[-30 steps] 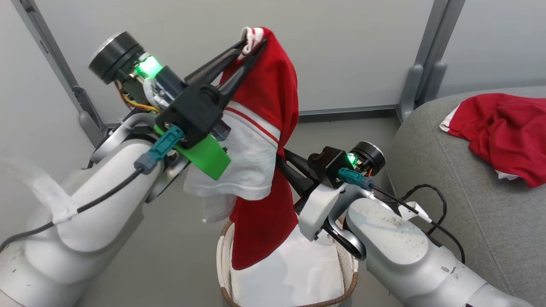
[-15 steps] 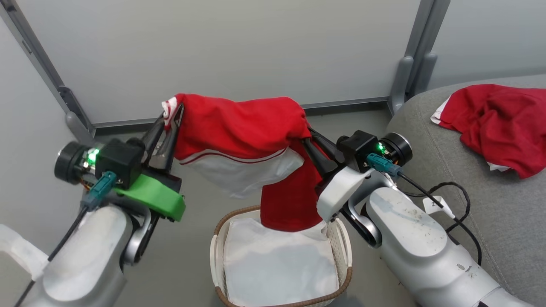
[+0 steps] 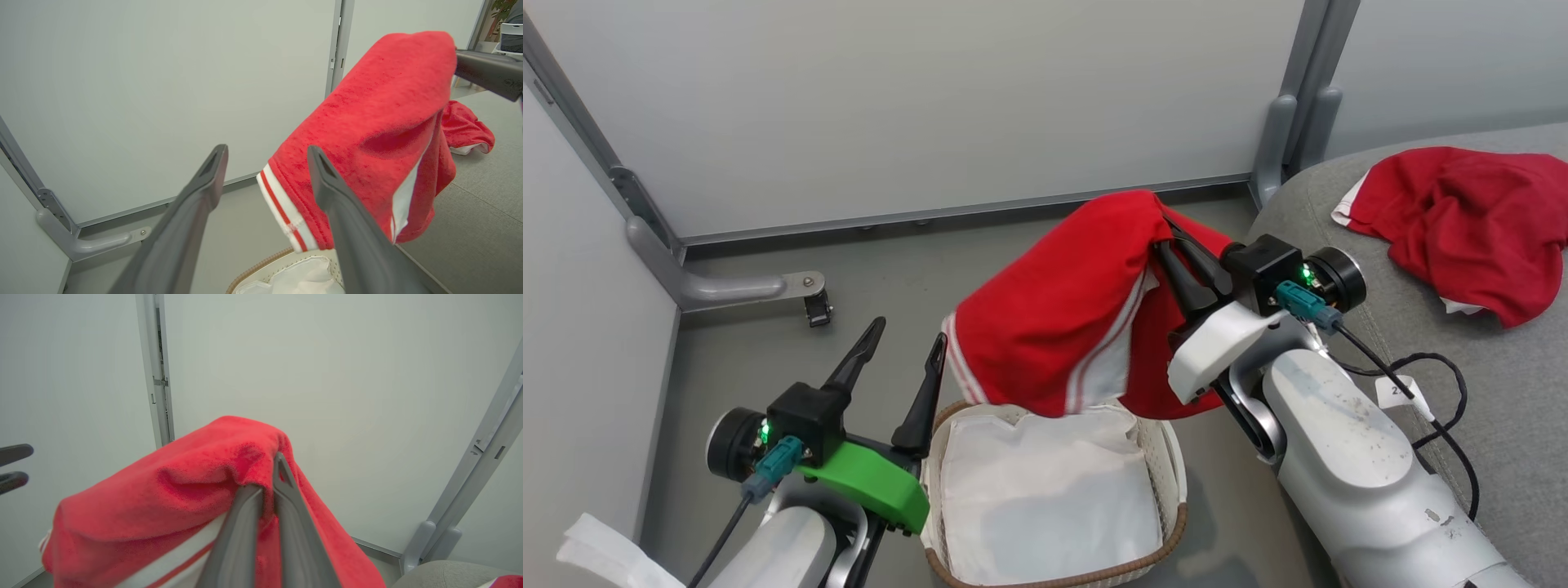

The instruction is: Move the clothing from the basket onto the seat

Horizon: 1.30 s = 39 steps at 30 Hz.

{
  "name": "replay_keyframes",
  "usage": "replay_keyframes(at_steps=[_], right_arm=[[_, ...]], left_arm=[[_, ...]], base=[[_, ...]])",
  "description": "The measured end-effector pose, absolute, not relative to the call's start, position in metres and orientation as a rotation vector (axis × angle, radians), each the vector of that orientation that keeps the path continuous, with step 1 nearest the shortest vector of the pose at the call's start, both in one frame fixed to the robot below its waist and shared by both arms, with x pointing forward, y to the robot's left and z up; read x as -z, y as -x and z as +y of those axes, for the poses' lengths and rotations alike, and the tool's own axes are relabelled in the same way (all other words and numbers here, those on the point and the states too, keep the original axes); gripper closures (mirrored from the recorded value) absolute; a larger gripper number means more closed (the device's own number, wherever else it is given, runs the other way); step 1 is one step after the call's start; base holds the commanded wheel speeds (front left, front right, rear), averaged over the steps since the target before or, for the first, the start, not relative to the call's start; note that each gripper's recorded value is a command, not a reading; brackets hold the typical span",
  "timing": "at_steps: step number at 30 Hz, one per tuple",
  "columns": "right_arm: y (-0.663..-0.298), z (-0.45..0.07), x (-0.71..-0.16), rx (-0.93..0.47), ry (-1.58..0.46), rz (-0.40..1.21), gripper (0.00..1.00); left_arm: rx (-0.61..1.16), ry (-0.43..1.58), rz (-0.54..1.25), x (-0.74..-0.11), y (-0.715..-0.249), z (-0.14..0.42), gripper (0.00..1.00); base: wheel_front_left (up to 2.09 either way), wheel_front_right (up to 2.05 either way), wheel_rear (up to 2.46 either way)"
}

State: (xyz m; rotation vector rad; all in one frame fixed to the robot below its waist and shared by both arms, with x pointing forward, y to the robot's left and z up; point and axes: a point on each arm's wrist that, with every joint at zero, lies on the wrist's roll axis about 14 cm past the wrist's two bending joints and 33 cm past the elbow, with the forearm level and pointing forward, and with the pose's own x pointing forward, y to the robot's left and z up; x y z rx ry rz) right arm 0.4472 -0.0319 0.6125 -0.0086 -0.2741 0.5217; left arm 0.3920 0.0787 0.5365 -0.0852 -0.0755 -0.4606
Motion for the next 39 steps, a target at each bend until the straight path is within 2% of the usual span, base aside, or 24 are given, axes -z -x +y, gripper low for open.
replay_keyframes(at_steps=[21, 39], right_arm=[[-0.456, -0.098, -0.594, -0.338, 0.040, -0.238, 1.00], [-0.431, -0.224, -0.579, -0.013, 0.106, -0.187, 1.00]], left_arm=[[0.564, 0.148, -0.022, -0.513, -0.388, 0.037, 0.00], [0.871, 0.161, 0.017, -0.496, -0.397, -0.069, 0.00]], base=[[0.00, 0.00, 0.00], [0.00, 0.00, 0.00]])
